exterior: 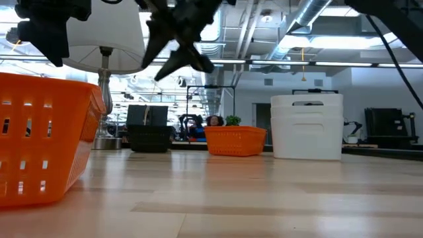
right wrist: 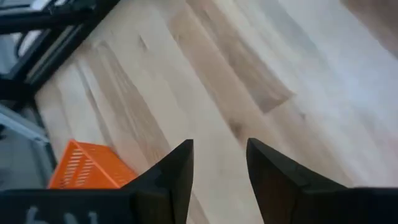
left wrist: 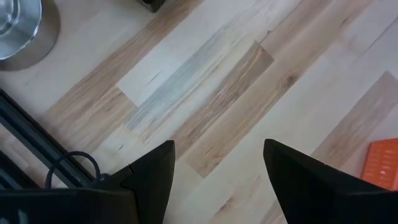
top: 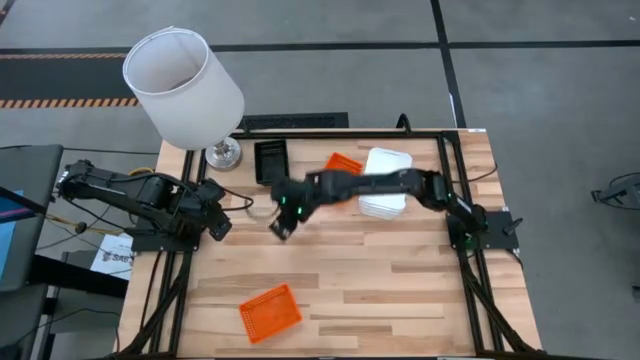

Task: Stack baskets by color
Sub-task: Stack the orange basket on top of the stacked orange bin

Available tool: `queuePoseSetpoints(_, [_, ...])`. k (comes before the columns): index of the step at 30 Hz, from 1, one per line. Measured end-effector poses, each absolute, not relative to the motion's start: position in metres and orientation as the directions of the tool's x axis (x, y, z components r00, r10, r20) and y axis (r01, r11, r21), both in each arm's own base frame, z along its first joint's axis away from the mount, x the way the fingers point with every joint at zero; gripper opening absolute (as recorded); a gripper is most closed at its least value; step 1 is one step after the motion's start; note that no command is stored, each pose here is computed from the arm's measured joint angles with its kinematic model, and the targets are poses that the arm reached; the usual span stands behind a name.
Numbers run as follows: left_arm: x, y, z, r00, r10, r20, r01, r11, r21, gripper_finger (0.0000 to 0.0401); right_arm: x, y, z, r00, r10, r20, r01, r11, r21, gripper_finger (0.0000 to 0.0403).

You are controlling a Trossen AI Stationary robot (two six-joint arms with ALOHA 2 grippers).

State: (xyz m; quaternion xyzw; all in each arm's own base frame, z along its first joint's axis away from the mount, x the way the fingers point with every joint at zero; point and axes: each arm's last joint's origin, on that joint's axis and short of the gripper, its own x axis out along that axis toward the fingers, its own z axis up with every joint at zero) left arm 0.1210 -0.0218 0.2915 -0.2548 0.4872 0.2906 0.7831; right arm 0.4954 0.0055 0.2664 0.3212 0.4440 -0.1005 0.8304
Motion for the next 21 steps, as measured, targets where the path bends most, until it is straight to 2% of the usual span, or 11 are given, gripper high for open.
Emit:
queuePoseSetpoints(4, [0.121, -0.022, 0.291, 0.357, 0.207, -0.911, -0.684, 0.722, -0.104, 0.0233, 0.497, 0.048, 0.257, 0.581, 0.047, -0.812, 0.458, 0.806, 0.375, 0.0172])
queuePoseSetpoints(9, [0.122, -0.022, 0.292, 0.367, 0.203, -0.908, -0.694, 0.71, -0.122, 0.0233, 0.498, 0.09, 0.25, 0.595, 0.063, -0.801, 0.407, 0.836, 0.368, 0.0174])
queuePoseSetpoints(18, [0.125, -0.024, 0.293, 0.395, 0.172, -0.902, -0.75, 0.628, -0.209, 0.0233, 0.498, 0.134, 0.224, 0.581, 0.054, -0.812, 0.491, 0.772, 0.403, 0.0178])
queuePoseSetpoints(21, [0.126, -0.024, 0.293, 0.405, 0.17, -0.898, -0.763, 0.605, -0.229, 0.0233, 0.492, 0.145, 0.216, 0.544, 0.035, -0.838, 0.515, 0.774, 0.367, 0.0178])
